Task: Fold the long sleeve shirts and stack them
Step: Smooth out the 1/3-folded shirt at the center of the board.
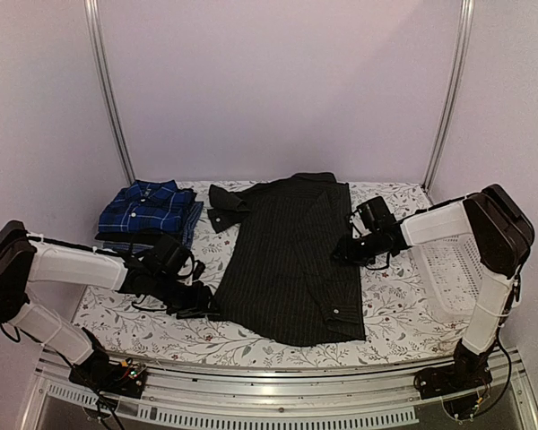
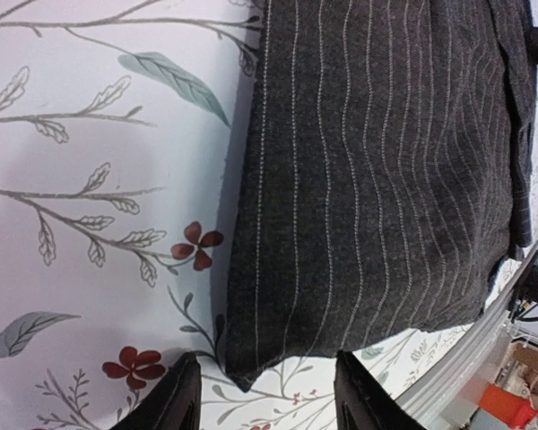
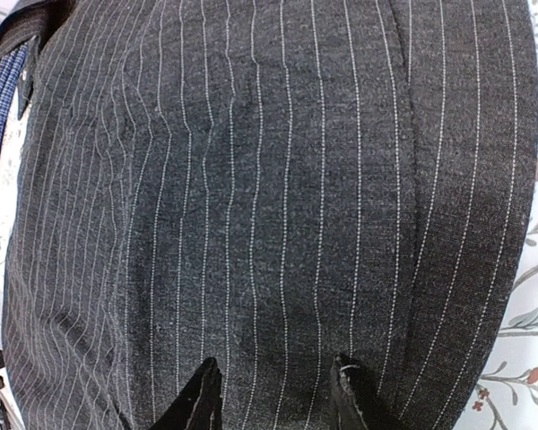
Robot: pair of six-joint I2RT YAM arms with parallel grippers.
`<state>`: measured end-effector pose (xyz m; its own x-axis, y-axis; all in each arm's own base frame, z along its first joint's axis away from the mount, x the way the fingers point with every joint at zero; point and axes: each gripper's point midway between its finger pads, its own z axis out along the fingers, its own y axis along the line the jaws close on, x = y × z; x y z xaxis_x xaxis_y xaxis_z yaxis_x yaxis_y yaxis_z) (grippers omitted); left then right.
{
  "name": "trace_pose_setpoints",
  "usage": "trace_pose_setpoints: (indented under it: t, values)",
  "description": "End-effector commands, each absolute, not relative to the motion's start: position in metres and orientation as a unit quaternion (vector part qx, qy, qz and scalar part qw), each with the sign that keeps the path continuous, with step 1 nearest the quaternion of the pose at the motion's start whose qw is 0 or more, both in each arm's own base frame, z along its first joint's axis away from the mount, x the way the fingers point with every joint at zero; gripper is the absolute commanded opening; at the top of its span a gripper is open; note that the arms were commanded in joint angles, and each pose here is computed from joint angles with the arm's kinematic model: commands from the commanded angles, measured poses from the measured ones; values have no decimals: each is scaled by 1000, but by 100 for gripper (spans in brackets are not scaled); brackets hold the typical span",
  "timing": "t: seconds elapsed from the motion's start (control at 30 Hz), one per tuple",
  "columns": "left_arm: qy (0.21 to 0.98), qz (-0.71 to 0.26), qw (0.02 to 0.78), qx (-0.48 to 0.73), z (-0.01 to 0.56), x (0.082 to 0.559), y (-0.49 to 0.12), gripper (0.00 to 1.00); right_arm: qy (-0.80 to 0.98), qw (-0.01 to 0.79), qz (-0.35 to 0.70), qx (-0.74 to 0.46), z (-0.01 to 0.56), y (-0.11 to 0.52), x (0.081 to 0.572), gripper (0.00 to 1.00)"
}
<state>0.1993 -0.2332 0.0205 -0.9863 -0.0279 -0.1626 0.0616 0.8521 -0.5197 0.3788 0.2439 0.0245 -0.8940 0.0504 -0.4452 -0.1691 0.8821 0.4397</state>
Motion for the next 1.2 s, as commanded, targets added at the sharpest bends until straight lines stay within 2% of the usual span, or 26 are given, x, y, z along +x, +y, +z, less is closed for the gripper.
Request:
trace_pose_setpoints:
  t: [0.0, 0.17, 0.3, 0.5, 0.6, 0.77, 0.93, 1.17]
  values:
    - [964, -248, 96, 1, 16, 204, -228, 51, 949, 229, 208, -56, 32, 237, 371, 40]
    - [962, -259, 88, 12, 12, 204, -236, 49, 939, 258, 203, -107, 67, 261, 343, 43]
    - [956, -280, 80, 40, 13, 201, -252, 44, 928, 268, 202, -160, 82, 290, 305, 46]
    - [940, -327, 67, 72, 37, 196, -277, 10, 918, 258, 210, -218, 87, 323, 258, 47]
    - [922, -369, 73, 90, 73, 199, -297, 1, 906, 258, 221, -253, 94, 339, 233, 47]
    - [895, -423, 89, 108, 131, 213, -326, 0, 896, 266, 217, -283, 94, 345, 209, 50]
    - [886, -447, 82, 98, 149, 230, -347, 0, 889, 276, 234, -279, 103, 342, 198, 55]
    - [858, -502, 89, 61, 175, 266, -368, 0, 879, 288, 247, -289, 111, 355, 186, 68]
